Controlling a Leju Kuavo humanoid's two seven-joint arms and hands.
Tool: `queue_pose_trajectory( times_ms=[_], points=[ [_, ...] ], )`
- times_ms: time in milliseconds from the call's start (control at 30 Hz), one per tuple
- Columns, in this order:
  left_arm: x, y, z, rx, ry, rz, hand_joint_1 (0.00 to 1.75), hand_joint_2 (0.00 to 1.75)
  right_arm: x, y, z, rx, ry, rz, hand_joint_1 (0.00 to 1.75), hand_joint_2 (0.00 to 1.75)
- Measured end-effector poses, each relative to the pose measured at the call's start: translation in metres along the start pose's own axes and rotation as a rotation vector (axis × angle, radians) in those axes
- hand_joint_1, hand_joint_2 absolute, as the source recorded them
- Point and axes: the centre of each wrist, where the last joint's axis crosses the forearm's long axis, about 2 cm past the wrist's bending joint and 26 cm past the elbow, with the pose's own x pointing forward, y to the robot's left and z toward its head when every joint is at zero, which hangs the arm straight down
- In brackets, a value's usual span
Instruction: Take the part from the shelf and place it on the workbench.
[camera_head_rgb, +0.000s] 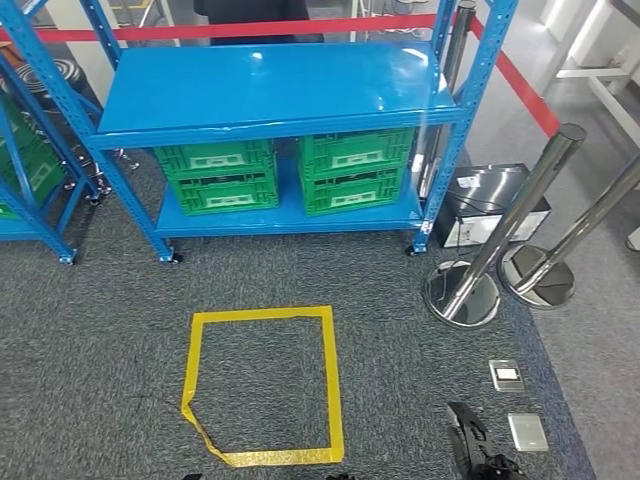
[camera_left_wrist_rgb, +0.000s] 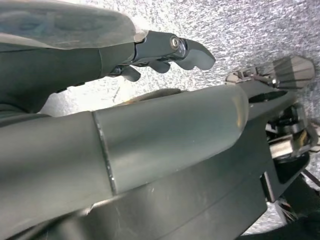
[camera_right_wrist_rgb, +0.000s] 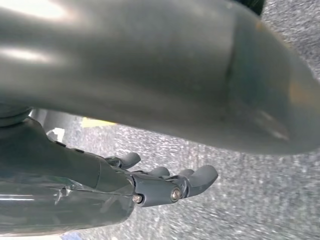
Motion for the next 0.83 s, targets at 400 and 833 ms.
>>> queue_pose_trajectory(
  times_ms=[400,833],
  points=[
    [0.0019,-0.0023,0.0004,-0.004,-0.002,0.001,0.00,0.00,0.0019,-0.0012,-0.0002,-0.002,-0.001,-0.001,0.00,0.00],
    [0.0009,-0.0030,0.0004,-0.003,0.012,-0.003,0.00,0.58,0.0025,-0.0020,-0.0003,-0.003,0.014,-0.010,0.00,0.00]
  ],
)
